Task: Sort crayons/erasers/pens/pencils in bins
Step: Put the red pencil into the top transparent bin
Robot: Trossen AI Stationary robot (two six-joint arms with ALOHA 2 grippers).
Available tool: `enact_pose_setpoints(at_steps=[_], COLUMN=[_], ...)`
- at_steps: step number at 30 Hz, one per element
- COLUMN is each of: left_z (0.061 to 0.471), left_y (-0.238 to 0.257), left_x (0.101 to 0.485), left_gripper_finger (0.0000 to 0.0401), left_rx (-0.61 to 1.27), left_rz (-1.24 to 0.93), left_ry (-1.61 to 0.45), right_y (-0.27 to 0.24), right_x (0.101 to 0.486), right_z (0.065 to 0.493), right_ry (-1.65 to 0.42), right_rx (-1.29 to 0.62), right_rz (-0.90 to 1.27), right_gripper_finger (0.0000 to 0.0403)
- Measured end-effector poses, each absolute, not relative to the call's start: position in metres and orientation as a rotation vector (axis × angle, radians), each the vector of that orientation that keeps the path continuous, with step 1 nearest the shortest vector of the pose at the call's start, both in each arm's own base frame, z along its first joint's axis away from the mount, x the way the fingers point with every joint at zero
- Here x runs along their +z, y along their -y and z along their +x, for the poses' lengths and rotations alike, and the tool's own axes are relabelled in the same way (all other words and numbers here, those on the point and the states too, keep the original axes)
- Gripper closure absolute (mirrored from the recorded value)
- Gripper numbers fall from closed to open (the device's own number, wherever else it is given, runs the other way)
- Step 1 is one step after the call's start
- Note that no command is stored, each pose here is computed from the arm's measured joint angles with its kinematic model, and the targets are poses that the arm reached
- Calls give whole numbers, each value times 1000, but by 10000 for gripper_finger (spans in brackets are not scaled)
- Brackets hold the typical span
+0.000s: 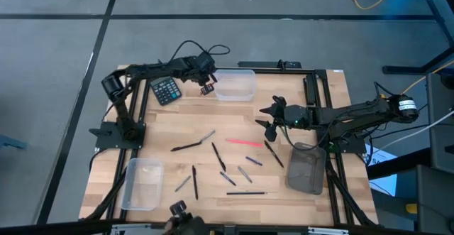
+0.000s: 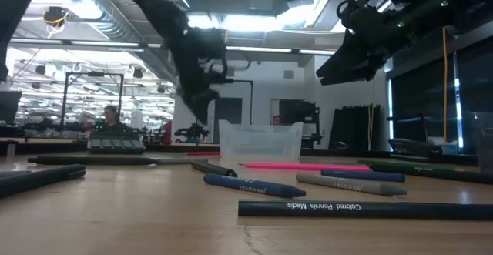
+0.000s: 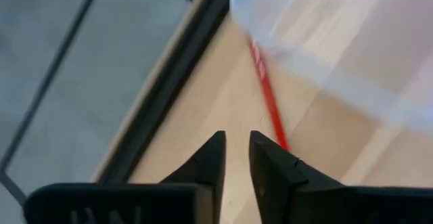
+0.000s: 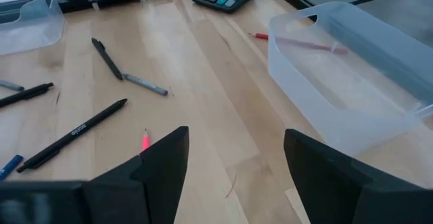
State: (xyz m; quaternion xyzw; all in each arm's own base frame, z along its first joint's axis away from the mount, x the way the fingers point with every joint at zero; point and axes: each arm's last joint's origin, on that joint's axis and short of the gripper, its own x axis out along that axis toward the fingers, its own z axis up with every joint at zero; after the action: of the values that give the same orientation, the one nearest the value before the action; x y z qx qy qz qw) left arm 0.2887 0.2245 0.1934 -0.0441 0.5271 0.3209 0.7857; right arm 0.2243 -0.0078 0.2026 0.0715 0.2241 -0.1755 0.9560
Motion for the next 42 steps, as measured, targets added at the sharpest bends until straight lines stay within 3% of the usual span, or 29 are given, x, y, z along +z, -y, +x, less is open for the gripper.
enact_pose_setpoints(at_steps=[5,11,21,29,42], left_z=[281,286,292,299,295], left_y=[-238,-237,-231,-235,-229], left_x=[161,137,136,159,131], left_gripper_finger=[301,294,295,295,304], left_rx=[677,626,630,673,645], left_rz=[-189,-245,-221,-212,-297], left_ry=[-1164,-1208,-1211,-1133,-1186], right_y=[8,8,8,8,8], right_x=[203,203,203,203,203], right_z=[224,225,225,225,225], right_ry=[-459,-455,-453,-452,-454], right_rx=[-351,-351,-352,-351,-351], right_rz=[120,121,122,120,117], right_gripper_finger=[157,157,157,157,157])
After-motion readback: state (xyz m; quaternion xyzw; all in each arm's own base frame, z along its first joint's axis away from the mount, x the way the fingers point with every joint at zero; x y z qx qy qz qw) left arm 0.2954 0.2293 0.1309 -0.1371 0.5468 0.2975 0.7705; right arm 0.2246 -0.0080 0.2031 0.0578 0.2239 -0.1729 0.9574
